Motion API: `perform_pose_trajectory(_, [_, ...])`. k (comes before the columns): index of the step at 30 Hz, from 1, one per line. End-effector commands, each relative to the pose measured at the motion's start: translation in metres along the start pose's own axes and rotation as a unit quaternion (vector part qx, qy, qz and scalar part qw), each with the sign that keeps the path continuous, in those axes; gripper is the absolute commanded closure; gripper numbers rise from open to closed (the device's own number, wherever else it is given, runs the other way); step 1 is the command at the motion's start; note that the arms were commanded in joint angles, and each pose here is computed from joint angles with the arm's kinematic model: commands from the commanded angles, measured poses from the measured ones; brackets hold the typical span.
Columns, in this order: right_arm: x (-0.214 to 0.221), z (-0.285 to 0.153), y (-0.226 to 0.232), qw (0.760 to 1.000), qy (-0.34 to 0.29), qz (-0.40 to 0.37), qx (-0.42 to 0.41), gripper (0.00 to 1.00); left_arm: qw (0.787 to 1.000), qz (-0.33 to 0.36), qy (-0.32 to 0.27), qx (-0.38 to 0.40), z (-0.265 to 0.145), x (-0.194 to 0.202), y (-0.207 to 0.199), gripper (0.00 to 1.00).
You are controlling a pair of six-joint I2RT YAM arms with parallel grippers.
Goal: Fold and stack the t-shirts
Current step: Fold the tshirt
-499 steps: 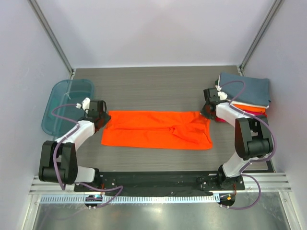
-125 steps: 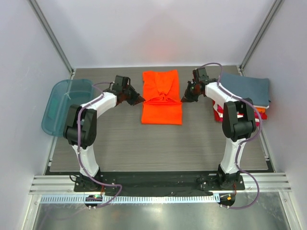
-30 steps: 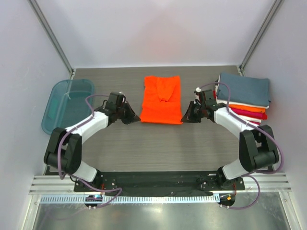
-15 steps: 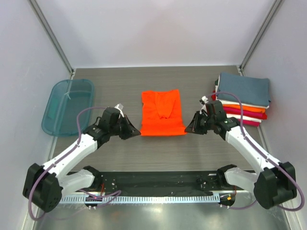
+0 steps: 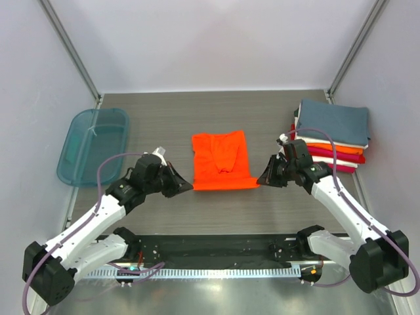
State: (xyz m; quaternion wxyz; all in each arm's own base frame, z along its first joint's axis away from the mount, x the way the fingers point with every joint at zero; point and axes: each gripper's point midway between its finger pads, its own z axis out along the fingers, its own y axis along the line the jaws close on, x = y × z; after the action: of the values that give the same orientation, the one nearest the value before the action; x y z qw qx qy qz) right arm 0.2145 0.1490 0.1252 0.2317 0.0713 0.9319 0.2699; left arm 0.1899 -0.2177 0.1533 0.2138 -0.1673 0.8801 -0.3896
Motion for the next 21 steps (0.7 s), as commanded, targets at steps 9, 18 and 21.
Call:
perform_pose_trajectory(9, [-0.091, 0.007, 0.025, 0.996, -0.062, -0.035, 0.045, 0.99, 0.998, 0.024, -0.053, -0.021, -0.004, -0.055, -0.031, 1.00])
perform_pose_trajectory(18, [-0.135, 0.037, 0.029, 0.995, -0.061, -0.038, 0.065, 0.99, 0.997, 0.013, -0.063, -0.038, 0.019, -0.106, -0.031, 1.00])
perform_pose_trajectory(21, [-0.149, 0.049, 0.028, 0.995, -0.062, -0.036, 0.072, 0.99, 0.998, 0.003, -0.057, -0.040, 0.031, -0.120, -0.030, 1.00])
